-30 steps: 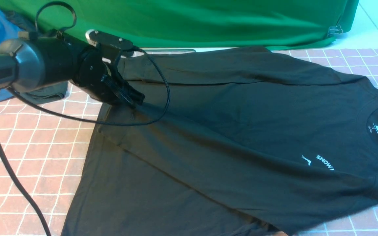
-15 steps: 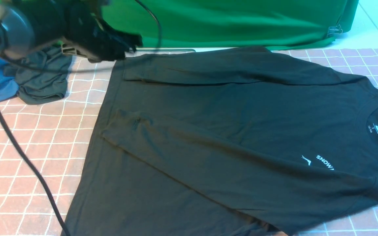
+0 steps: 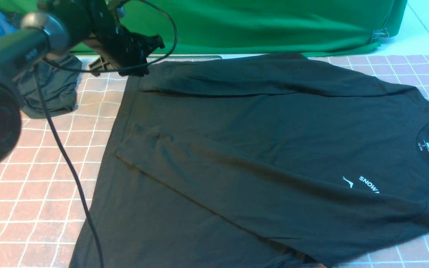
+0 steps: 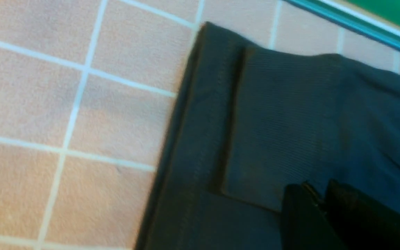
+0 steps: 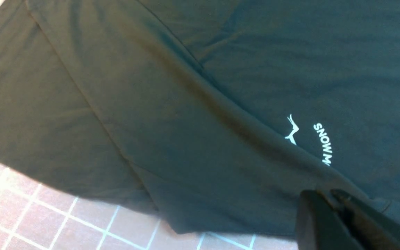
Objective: Fold a long-sleeved shirt over a pink coffee tablecloth.
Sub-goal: 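Grab the top left corner of the dark shirt with the left gripper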
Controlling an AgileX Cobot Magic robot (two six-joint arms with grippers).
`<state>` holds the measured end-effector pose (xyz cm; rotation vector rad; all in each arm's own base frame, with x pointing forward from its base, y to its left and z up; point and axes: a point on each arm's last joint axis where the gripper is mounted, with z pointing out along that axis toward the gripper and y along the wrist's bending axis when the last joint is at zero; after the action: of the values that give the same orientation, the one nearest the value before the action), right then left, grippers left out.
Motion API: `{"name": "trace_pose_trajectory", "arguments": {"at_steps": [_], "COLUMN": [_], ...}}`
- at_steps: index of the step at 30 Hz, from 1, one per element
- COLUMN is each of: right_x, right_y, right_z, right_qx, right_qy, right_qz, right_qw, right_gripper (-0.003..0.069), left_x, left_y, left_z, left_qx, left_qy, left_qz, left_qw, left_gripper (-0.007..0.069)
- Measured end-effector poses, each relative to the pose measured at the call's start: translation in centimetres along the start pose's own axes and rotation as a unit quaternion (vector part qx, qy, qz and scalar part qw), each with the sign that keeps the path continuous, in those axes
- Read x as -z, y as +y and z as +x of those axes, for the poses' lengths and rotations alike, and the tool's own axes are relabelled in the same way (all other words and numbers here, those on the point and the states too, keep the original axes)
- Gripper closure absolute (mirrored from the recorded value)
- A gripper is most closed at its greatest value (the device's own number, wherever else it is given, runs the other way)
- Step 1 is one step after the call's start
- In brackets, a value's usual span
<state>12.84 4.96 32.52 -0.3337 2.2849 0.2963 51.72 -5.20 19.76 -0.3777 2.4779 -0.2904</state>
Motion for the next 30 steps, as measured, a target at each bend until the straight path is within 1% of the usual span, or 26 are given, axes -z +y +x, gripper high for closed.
{"name": "trace_pose_trajectory", "arguments": {"at_steps": [1,4,5,7,11,19,22,24,27,30], "right_x": [0.0,0.0,0.0,0.0,0.0,0.0,0.0,0.0,0.0,0.0], "right_y": [0.0,0.0,0.0,0.0,0.0,0.0,0.0,0.0,0.0,0.0], "right_z": [0.0,0.0,0.0,0.0,0.0,0.0,0.0,0.0,0.0,0.0], "right_qx": [0.000,-0.001,-0.001,-0.001,-0.001,-0.001,-0.002,-0.002,-0.002,-0.002], "right_qy": [0.000,0.000,0.000,0.000,0.000,0.000,0.000,0.000,0.000,0.000], "right_qz": [0.000,-0.001,-0.001,-0.001,-0.001,-0.001,-0.001,-0.001,-0.001,-0.001], "right_qw": [1.000,1.000,1.000,1.000,1.000,1.000,1.000,1.000,1.000,1.000], "right_gripper": [0.0589,0.0589,0.0589,0.0589,0.0589,0.0589,0.0589,0.0589,0.0589,0.0586], "left_x": [-0.3,-1.4,-1.4,-1.8,-2.5,-3.8,-4.0,-4.1,-4.3,-4.3], "left_y": [0.2,0.7,0.7,1.0,1.1,1.4,1.4,1.5,1.5,1.5], "left_z": [0.0,0.2,0.3,0.1,0.2,0.7,0.6,0.7,0.8,0.8], "left_qx": [0.000,0.001,0.002,0.008,0.008,0.009,0.009,0.004,-0.009,-0.015], "left_qy": [0.000,-0.005,-0.005,-0.016,-0.023,-0.022,-0.029,-0.029,-0.028,-0.024], "left_qz": [-0.002,-0.010,-0.010,-0.008,-0.006,-0.008,-0.005,-0.005,-0.005,-0.003], "left_qw": [1.000,1.000,1.000,1.000,1.000,1.000,1.000,1.000,1.000,1.000], "left_gripper": [0.0457,0.0347,0.0340,0.0263,0.0194,0.0192,0.0199,0.0218,0.0288,0.0397]}}
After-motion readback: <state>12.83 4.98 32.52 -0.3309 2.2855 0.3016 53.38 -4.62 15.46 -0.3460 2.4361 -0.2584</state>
